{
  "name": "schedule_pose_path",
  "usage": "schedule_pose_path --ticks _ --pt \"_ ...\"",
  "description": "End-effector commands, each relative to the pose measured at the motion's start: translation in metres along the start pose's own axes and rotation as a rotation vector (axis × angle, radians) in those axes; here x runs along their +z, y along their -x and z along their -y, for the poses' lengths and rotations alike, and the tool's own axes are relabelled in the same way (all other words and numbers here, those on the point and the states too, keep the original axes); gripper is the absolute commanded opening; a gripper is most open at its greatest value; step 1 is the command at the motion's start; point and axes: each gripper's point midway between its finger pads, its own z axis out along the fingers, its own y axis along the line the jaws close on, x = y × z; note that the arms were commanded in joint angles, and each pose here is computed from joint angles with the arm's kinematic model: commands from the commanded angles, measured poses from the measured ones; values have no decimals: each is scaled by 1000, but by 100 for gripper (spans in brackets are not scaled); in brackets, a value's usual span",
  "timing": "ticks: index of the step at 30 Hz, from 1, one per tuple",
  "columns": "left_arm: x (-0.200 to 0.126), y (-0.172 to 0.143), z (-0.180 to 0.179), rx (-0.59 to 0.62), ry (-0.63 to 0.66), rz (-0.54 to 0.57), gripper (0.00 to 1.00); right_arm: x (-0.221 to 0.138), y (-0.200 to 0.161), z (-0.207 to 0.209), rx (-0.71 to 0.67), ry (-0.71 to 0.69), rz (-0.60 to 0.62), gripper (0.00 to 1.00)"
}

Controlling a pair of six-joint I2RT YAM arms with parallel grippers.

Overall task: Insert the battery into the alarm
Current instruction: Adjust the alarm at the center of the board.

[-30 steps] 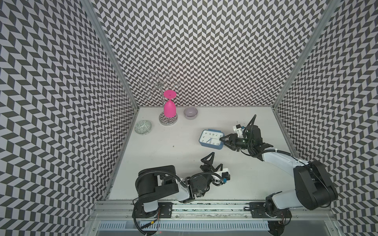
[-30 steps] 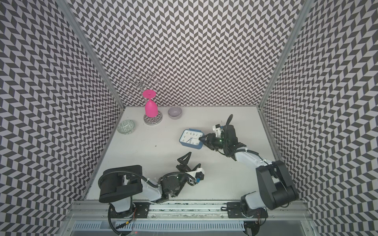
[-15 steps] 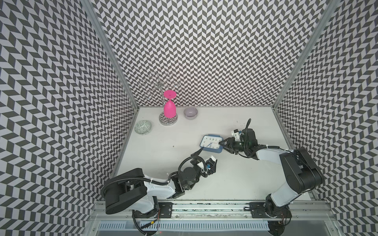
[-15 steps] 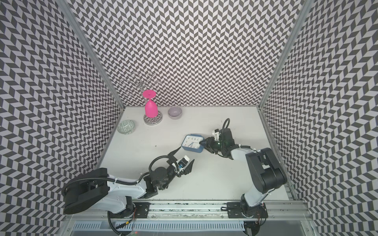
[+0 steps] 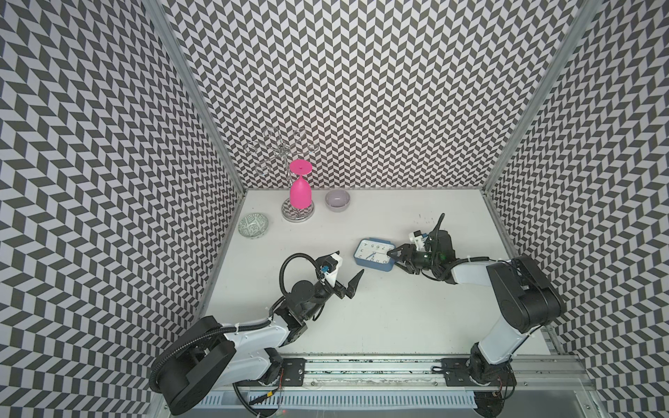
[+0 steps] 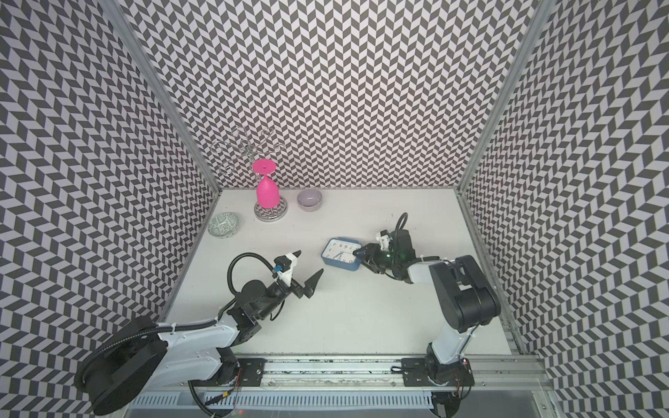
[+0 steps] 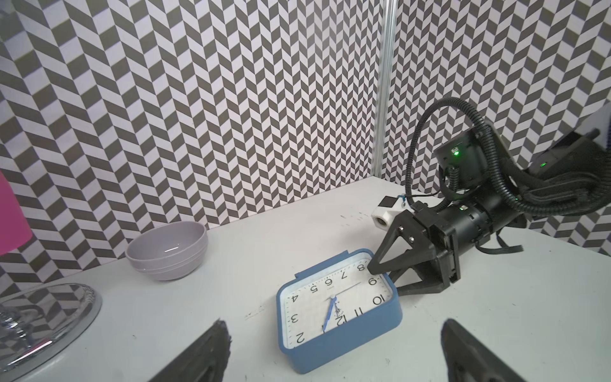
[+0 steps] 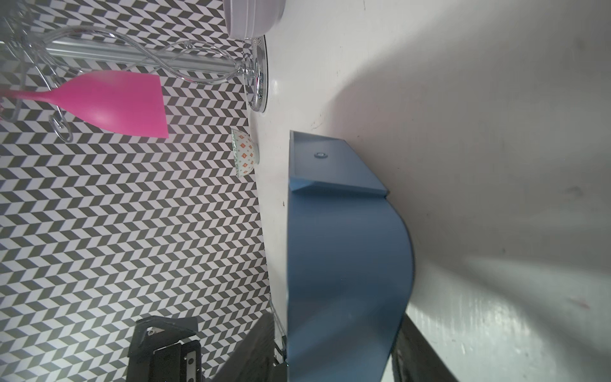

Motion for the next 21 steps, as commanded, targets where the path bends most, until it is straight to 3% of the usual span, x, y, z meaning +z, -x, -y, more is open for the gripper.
schedule_pose_path --ticks 1,13,21 --pt "-4 -4 8 -52 -54 -5 99 1 7 -13 -60 67 6 59" --pt "-5 -5 -8 -128 -18 -6 99 2 9 5 -37 -3 34 77" --pt "-7 1 -55 -100 141 2 99 -10 9 13 -52 -65 71 86"
